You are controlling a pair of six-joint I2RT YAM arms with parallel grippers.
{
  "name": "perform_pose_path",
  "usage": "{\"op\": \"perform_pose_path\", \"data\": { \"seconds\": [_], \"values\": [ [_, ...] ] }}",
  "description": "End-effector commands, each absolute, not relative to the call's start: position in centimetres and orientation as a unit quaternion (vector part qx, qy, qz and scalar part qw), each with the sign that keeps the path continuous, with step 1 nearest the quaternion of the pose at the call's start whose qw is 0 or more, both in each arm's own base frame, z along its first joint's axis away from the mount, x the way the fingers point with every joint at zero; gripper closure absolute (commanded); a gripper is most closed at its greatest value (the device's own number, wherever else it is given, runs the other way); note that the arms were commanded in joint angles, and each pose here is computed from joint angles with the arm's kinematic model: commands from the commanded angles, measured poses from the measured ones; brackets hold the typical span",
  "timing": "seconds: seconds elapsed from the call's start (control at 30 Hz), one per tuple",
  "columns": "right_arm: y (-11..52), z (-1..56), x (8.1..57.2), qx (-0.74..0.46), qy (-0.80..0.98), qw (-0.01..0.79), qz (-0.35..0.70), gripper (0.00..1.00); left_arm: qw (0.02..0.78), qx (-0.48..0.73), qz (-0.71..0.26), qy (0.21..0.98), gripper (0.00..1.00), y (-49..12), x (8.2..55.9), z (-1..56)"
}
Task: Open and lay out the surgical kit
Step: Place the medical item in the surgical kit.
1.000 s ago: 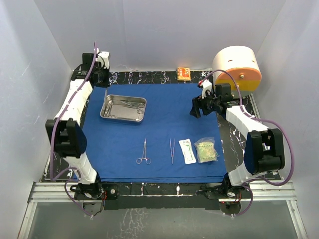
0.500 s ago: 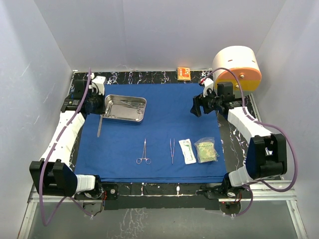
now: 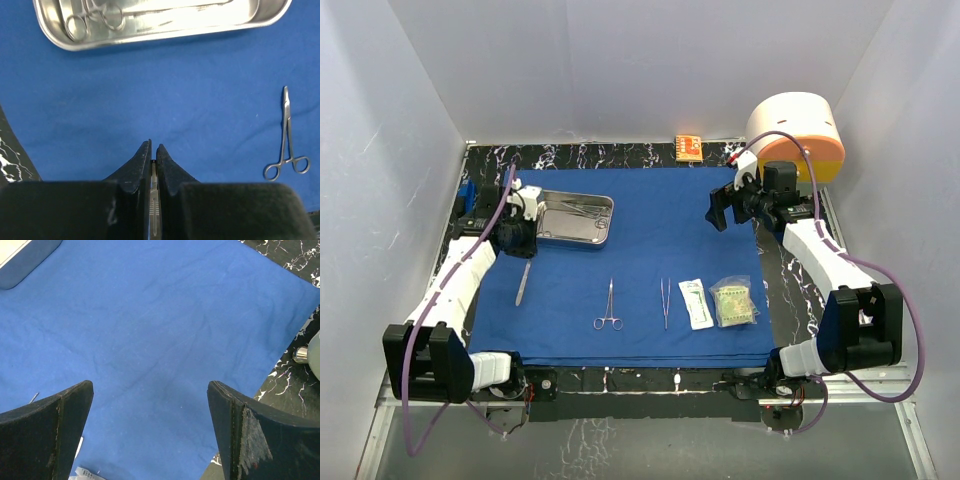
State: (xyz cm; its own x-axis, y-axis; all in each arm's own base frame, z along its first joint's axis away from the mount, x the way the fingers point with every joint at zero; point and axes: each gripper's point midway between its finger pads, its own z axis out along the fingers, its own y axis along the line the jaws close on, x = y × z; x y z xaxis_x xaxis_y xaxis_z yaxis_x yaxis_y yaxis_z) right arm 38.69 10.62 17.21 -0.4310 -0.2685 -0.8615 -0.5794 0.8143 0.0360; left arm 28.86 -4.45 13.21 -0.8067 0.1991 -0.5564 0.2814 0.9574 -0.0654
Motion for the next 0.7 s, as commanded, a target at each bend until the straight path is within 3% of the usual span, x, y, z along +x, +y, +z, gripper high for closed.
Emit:
{"op": "perform_pose_path", "data": {
  "seconds": [0.0, 0.67],
  "values": [
    [9.9, 19.3, 39.6, -0.249, 0.811, 0.508, 0.148, 0.02, 0.28, 0.129, -0.073, 0.949, 1.0, -4.5, 27.8, 12.5],
    [10.1, 18.5, 39.4, -0.247, 0.813, 0.502, 0.163, 0.02, 0.203, 0.049, -0.037, 0.977, 1.0, -2.3, 29.1, 5.4]
  ]
}}
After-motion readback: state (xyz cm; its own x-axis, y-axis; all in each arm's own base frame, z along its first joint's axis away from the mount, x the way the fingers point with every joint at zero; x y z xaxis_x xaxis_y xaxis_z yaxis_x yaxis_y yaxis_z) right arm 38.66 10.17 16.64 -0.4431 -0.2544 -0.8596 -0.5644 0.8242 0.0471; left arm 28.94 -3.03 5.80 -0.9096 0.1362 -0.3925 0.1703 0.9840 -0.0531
